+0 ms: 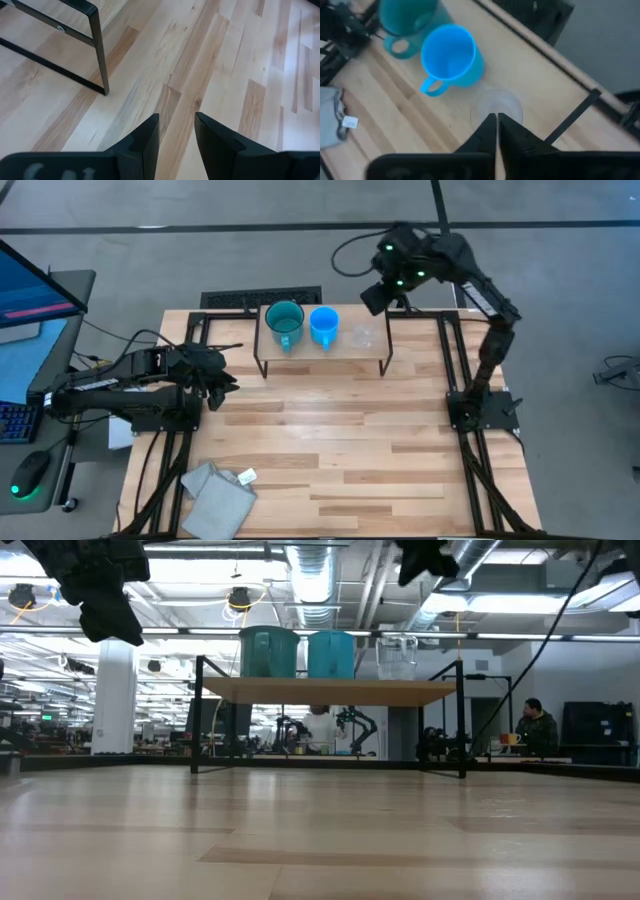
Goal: Stack small to large cups/mugs on shelf
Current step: Return to Home Position
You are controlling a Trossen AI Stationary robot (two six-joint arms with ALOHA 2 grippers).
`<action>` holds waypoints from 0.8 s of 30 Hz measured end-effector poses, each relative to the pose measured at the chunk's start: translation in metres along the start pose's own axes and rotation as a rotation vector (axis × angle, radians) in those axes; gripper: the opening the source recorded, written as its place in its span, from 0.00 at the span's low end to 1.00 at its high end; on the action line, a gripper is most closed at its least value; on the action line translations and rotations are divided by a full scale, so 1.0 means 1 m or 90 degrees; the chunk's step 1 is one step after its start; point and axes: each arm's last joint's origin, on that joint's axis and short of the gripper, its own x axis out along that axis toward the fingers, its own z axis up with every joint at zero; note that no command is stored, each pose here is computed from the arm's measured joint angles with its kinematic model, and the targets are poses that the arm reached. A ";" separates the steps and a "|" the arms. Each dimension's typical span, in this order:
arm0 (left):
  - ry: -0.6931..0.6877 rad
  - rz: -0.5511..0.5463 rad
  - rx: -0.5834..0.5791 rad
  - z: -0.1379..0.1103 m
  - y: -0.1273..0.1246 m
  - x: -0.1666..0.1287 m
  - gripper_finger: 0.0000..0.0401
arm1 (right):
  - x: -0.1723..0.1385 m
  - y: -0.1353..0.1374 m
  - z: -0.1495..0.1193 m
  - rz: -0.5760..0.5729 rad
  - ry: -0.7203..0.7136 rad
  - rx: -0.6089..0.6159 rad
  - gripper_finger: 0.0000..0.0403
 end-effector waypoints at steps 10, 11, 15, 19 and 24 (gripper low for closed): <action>-0.079 0.012 0.038 0.010 -0.002 -0.002 0.28 | -0.067 0.031 -0.044 0.017 -0.106 -0.149 0.01; -0.095 0.008 0.045 0.012 -0.002 -0.003 0.28 | -0.072 0.034 -0.048 0.014 -0.115 -0.159 0.01; -0.178 -0.012 0.054 0.018 -0.005 -0.013 0.28 | -0.093 0.043 -0.066 0.007 -0.153 -0.198 0.01; -0.256 -0.008 0.055 0.015 -0.004 -0.030 0.28 | -0.107 0.047 -0.082 -0.009 -0.182 -0.233 0.01; -0.345 -0.018 0.046 0.006 -0.002 -0.054 0.28 | -0.093 0.044 -0.109 -0.041 -0.172 -0.248 0.00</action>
